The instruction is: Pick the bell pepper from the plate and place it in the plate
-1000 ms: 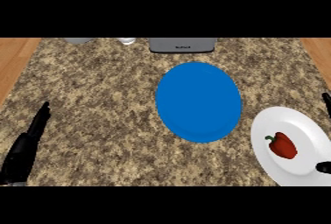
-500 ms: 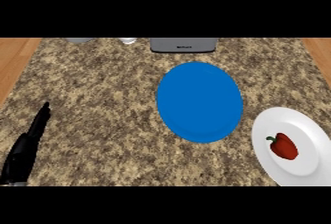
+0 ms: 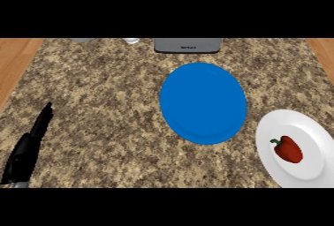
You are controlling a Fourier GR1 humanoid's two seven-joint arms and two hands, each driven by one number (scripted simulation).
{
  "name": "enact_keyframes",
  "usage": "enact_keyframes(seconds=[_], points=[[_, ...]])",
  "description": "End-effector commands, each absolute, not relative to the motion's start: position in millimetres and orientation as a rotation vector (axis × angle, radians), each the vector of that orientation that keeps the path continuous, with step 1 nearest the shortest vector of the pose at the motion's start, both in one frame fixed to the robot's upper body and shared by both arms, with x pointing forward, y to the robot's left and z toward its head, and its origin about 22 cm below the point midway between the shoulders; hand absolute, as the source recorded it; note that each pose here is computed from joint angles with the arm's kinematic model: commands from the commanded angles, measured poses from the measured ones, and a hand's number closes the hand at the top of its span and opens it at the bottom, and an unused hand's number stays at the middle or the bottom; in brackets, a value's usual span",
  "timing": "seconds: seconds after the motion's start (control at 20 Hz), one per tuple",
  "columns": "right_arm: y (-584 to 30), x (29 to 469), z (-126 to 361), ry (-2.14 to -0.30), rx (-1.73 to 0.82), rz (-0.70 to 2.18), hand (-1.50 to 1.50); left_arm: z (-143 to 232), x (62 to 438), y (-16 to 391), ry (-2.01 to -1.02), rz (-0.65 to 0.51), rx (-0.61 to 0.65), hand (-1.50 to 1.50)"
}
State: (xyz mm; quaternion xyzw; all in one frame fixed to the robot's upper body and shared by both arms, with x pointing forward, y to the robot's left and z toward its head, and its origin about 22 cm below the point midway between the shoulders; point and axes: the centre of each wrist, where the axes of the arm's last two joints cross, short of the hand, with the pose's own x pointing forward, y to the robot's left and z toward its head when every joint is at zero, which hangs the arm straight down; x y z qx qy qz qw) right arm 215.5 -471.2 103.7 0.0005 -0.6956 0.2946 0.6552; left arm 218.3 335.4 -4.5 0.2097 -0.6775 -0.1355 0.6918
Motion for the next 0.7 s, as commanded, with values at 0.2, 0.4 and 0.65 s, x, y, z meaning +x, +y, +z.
enact_keyframes(seconds=[0.2,0.4,0.65], points=[[-441,246,102,-1.367,-0.042,0.915,-1.50,-4,214,344,-1.513,-0.288,0.462,0.00],[-452,269,97,-1.279,-0.061,1.003,-1.50,-13,218,342,-1.528,-0.304,0.459,0.00],[-447,261,64,-1.202,-0.074,1.176,-1.50,11,214,339,-1.511,-0.299,0.455,0.00]])
